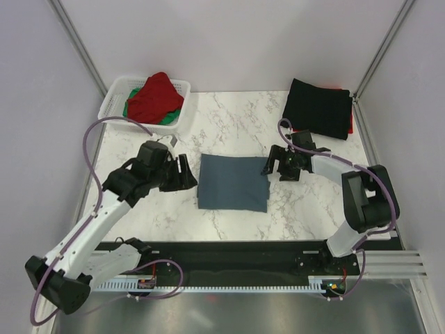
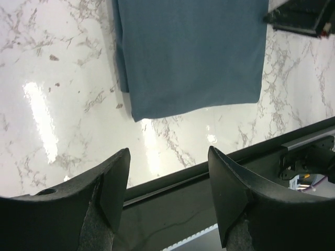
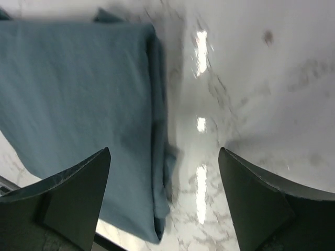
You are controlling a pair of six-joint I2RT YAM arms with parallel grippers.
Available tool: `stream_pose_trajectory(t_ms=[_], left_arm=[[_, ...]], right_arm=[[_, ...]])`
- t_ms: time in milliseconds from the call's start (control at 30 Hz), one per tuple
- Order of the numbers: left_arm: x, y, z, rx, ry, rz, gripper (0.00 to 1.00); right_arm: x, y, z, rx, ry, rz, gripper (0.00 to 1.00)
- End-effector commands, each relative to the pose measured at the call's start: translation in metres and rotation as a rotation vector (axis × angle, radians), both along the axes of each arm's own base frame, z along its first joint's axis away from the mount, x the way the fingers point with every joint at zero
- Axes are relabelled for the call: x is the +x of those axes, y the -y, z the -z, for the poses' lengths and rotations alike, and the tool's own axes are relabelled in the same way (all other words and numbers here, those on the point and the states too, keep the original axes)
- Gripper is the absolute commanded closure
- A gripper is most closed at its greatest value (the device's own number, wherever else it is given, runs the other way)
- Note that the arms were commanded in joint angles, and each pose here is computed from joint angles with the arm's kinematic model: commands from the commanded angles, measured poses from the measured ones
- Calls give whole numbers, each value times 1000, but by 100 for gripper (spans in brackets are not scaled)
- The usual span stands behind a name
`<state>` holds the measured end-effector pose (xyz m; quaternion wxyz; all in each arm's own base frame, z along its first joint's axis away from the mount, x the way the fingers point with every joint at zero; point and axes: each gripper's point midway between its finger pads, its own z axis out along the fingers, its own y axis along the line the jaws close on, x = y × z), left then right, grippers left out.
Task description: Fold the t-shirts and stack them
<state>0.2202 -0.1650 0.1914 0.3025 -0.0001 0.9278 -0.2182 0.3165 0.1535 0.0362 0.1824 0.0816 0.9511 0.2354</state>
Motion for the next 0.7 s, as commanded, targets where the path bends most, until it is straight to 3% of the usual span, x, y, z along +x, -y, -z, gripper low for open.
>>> stream_pose_trajectory(t_ms=[0, 233, 333, 533, 600, 633, 667], left_arm=[[-26, -25, 4, 74, 4, 17, 32], [-38, -38, 1, 71, 48, -1, 32], [-36, -37, -4, 54, 84, -3, 32], [-36, -37, -11, 33, 118, -8, 32], [-37, -36, -12, 24, 129, -1, 32], [-37, -37, -16, 12, 150, -6, 32], [-37, -37, -18, 0, 161, -13, 32]], right_arm=[[31, -18, 1, 73, 75, -66, 9], [17, -46, 48, 186, -40, -97, 18], [6, -63, 59, 250, -72, -155, 29], [-11, -84, 53, 428, -64, -206, 61], [-11, -88, 44, 469, -45, -224, 82], [-13, -92, 38, 504, -46, -237, 98], [-10, -94, 28, 521, -22, -244, 100]])
